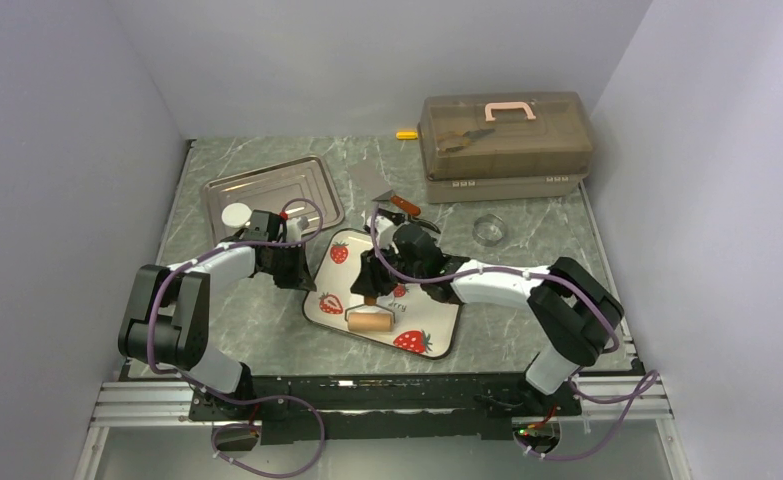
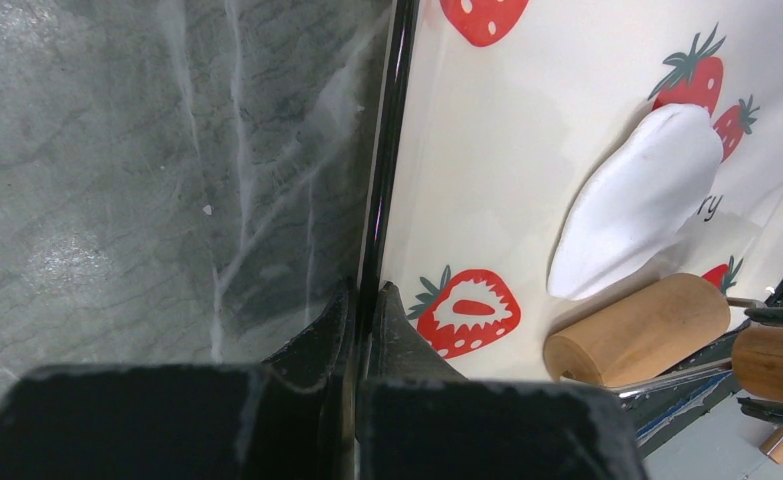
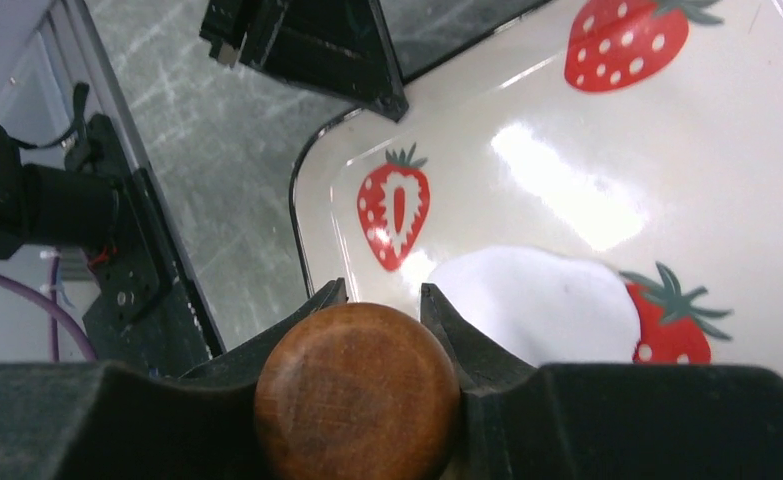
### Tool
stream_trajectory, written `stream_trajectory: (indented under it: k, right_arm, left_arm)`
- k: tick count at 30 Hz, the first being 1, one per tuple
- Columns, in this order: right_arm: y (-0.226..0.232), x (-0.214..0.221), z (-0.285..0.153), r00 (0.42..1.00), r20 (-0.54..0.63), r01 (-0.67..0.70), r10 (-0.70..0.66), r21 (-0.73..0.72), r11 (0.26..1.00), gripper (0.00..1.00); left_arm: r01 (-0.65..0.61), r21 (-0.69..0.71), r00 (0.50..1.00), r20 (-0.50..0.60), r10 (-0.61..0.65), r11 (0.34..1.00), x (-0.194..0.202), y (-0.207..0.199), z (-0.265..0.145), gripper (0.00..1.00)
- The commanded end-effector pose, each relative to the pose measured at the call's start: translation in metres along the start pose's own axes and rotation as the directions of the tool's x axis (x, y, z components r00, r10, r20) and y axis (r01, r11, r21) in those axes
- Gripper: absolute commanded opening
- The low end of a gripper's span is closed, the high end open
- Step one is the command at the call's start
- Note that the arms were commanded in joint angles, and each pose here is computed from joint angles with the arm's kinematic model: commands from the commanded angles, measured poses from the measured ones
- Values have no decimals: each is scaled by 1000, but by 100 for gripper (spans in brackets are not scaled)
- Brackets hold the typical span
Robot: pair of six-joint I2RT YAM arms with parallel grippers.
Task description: Roll out the dumpling wrappers from the dough
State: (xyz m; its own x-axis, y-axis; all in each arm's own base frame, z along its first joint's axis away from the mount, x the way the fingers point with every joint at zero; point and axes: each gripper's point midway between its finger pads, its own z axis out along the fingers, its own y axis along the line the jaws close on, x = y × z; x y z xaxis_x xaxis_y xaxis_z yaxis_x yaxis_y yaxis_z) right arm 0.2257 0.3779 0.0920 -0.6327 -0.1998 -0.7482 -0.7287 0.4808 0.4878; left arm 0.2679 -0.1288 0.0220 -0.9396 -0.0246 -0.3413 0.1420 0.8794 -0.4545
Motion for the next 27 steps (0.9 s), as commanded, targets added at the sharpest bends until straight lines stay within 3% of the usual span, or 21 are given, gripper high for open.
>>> stream_trajectory:
  k: [1,6,13,17,21,27]
  right_arm:
    - [3,21,-22,984,-178,17,-16,3,1000,0]
    - [7,-73,-32,998,20,65,-64,-88,994,0]
    - [-16,-89,-7,996,27,94,-91,-151,984,0]
    - [-52,-55,13,991,-72,107,-114,-87,990,0]
    - [-86,16,9,967,-243,79,-75,7,997,0]
    - [-88,106,-18,918,-396,26,8,82,996,0]
  left_arm:
    - [11,-66,998,55,-7,998,-13,13,-3,0]
    - [8,-65,998,62,-4,998,-14,13,-4,0]
    - [6,-67,997,71,-1,998,-15,13,-6,0]
    - [8,-67,998,65,-4,998,-15,13,-5,0]
    - [8,-68,998,68,-3,998,-15,13,-6,0]
    - [15,-68,998,62,-11,998,-14,15,-4,0]
